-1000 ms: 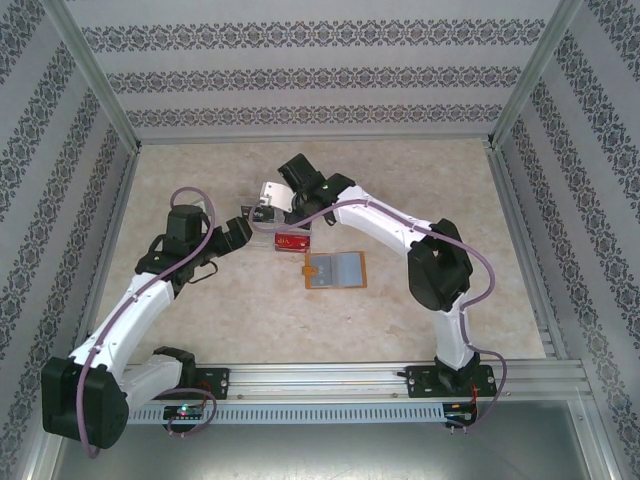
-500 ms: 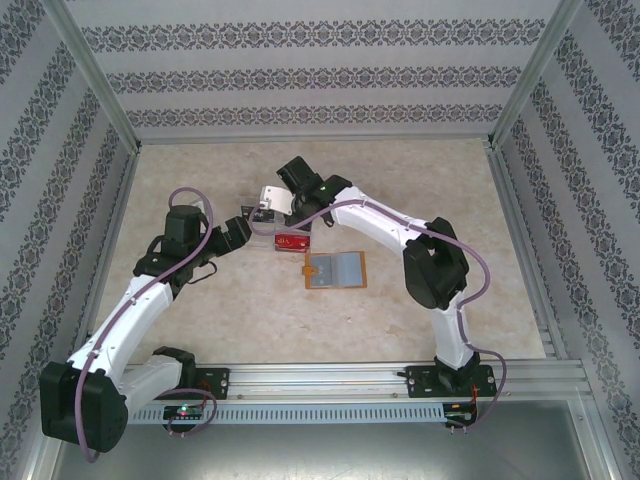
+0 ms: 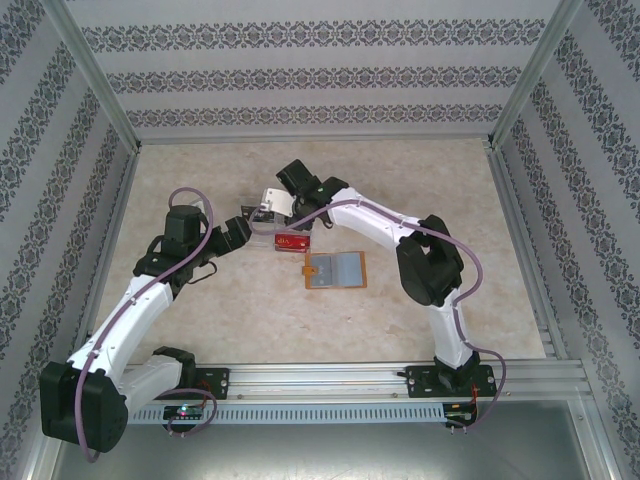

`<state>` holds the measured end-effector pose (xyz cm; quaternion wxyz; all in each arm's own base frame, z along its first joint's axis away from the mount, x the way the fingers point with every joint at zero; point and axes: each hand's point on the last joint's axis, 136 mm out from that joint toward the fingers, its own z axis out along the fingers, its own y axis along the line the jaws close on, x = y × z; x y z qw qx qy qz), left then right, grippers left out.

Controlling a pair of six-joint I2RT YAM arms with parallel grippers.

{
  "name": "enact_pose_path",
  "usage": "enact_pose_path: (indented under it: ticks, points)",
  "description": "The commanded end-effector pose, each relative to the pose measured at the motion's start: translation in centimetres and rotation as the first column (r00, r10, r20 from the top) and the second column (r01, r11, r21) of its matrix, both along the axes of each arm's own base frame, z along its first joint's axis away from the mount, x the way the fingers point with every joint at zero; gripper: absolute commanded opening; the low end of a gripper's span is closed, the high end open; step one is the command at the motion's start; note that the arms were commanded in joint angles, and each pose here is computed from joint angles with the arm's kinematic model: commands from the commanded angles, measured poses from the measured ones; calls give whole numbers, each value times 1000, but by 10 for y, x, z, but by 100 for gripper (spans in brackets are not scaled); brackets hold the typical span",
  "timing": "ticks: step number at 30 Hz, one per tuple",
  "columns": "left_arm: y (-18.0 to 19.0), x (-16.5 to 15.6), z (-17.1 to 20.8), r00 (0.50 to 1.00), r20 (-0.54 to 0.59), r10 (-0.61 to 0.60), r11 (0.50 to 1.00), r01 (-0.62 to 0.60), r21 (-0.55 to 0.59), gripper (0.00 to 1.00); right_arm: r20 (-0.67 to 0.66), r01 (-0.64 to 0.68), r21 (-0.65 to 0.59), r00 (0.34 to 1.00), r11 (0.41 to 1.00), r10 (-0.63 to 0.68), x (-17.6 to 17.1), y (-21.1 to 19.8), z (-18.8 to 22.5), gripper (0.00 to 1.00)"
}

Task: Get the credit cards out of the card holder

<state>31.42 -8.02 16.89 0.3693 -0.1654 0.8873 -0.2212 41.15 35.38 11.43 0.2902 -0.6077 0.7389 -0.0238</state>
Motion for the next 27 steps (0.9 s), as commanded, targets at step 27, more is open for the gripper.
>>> enact_pose_path:
  ticks: [27]
  points:
    - [-20, -14, 9, 997, 34, -74, 993, 77, -94, 95, -154, 405, 463, 913, 789, -378, -6, -32, 104, 45]
